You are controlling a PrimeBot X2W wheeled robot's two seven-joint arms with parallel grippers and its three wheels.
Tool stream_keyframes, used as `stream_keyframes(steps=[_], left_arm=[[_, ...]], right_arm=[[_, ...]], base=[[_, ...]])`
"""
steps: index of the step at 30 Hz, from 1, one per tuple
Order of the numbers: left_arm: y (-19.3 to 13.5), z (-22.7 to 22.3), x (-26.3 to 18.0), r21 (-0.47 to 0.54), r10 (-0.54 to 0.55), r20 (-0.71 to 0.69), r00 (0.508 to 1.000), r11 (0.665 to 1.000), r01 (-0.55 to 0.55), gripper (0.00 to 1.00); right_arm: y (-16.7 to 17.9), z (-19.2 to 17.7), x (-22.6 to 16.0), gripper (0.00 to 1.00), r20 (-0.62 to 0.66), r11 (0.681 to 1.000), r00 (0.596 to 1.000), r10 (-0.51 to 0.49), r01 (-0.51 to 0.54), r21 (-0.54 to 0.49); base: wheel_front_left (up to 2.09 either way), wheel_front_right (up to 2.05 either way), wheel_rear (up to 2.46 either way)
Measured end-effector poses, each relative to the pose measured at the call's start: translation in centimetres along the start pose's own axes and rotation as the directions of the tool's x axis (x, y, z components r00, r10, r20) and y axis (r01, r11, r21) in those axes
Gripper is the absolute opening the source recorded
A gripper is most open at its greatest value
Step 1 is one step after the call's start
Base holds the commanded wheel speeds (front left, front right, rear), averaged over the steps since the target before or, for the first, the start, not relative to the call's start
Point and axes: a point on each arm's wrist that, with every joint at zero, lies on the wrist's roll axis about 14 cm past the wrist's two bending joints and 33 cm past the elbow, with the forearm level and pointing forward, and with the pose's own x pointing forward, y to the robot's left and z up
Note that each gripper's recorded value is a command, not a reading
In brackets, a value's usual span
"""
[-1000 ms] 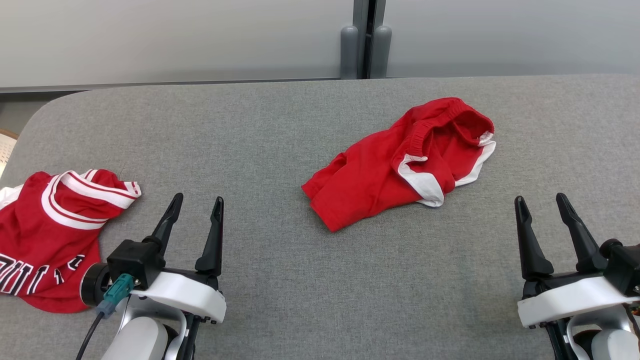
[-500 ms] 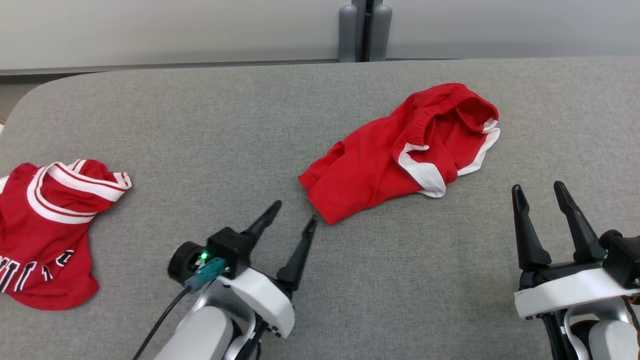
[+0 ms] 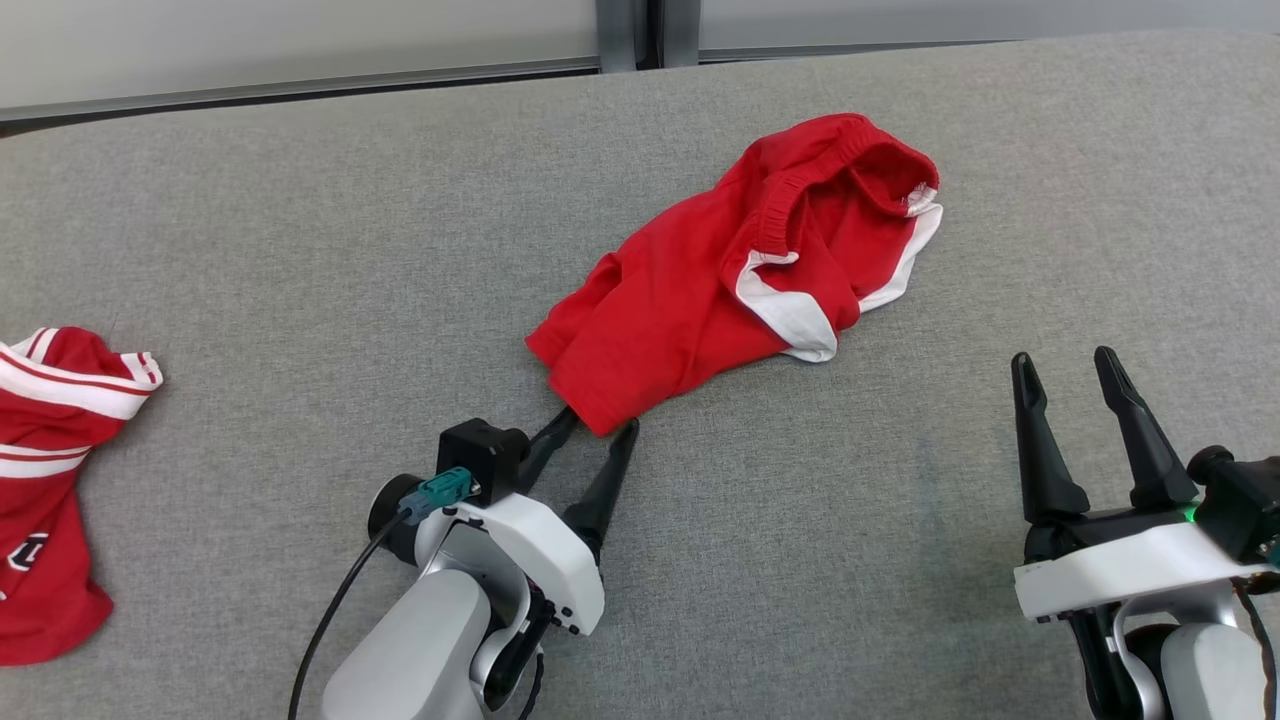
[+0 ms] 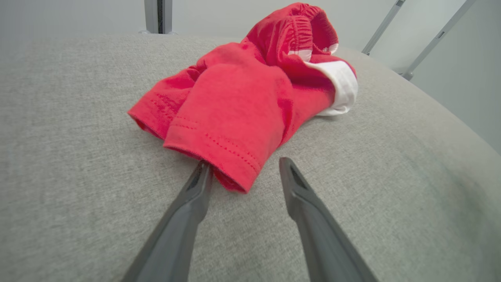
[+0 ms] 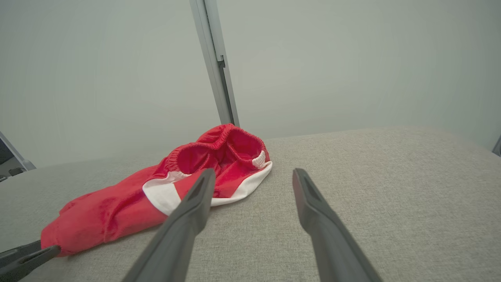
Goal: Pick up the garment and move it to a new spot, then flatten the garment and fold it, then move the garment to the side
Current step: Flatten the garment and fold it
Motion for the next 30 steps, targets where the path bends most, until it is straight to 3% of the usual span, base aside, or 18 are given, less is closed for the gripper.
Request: stream_keyframes(steps=[9,20,30], left_arm=[[-0.7,2.6,0.1,-0.013,-0.031,0.129,0.991,0.999,0.033,0.00],[-1.4,7.8,-4.7,0.007,-0.027,0.280,0.960,1.000,0.026,0.00],[0.0,10.1,-8.6,-0.038,0.068,0.302,0.951,0.998,-0.060,0.00]], right_arm=[[-0.1,-0.2,0.1,1.00,0.003,1.000,1.000,-0.006,0.006,0.013],[0.6,0.0,0.3,1.00,0.010,1.000,1.000,0.008,-0.008,0.027],[1.1,0.1,0.7,1.00,0.013,0.999,1.000,0.019,-0.019,0.038]], base=[[0.00,0.00,0.00],[0.00,0.00,0.00],[0.00,0.00,0.00]])
